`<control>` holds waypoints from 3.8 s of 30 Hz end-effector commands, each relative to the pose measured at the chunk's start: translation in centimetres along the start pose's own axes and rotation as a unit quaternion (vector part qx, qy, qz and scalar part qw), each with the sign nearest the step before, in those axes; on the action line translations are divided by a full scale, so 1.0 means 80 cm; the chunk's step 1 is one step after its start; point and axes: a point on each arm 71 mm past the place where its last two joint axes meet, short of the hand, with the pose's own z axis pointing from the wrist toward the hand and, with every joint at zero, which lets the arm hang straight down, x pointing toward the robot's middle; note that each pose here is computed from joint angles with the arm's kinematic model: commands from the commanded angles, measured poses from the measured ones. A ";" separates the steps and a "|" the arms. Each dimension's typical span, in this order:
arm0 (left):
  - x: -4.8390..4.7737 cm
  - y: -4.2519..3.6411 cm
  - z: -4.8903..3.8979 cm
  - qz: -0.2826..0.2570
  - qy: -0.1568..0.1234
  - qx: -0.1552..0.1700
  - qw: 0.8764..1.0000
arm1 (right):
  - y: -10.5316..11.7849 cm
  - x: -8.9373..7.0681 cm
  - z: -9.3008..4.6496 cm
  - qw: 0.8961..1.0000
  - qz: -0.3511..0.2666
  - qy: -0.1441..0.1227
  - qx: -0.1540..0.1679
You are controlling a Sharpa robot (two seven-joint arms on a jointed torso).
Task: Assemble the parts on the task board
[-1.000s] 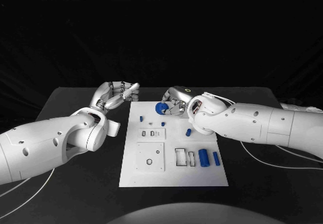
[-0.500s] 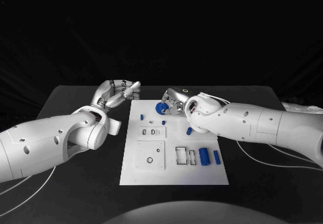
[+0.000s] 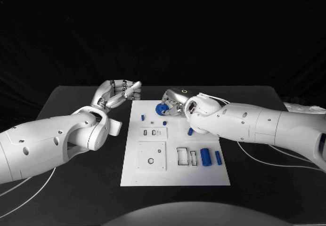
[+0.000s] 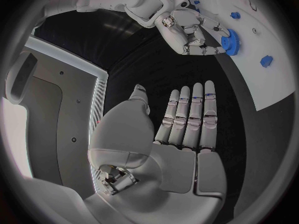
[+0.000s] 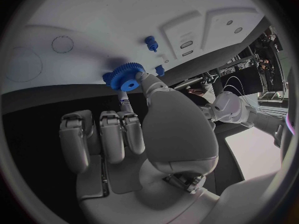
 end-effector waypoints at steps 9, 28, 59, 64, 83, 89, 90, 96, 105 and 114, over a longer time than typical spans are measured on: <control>0.001 -0.0017 0.000 -0.001 0.005 0.004 1.000 | 0.005 0.004 0.004 1.000 -0.017 0.014 -0.008; 0.000 -0.0021 -0.001 -0.001 0.004 0.004 1.000 | 0.004 0.010 0.010 0.999 -0.035 0.022 -0.001; -0.001 -0.0011 0.000 0.001 0.002 0.004 1.000 | 0.001 -0.009 -0.007 0.998 0.031 -0.041 -0.021; -0.002 0.0000 0.002 0.002 0.001 0.004 1.000 | -0.006 -0.038 -0.023 0.994 0.079 -0.079 -0.020; 0.001 0.0082 0.007 0.004 0.001 0.002 1.000 | -0.127 -0.095 -0.125 0.972 0.221 -0.040 0.073; 0.000 0.0129 0.004 0.004 0.000 -0.002 1.000 | -0.173 -0.079 -0.148 0.947 0.294 -0.038 0.123; 0.000 0.0135 0.004 0.005 0.000 -0.003 1.000 | -0.179 -0.076 -0.150 0.945 0.299 -0.038 0.128; 0.000 0.0152 0.002 0.004 0.000 -0.004 1.000 | -0.200 -0.056 -0.155 0.948 0.279 -0.032 0.149; -0.001 0.0159 0.001 0.004 0.000 -0.006 1.000 | -0.205 -0.034 -0.151 0.967 0.206 -0.011 0.151; -0.002 0.0160 0.000 0.004 -0.001 -0.006 1.000 | -0.203 -0.021 -0.148 0.973 0.179 0.009 0.146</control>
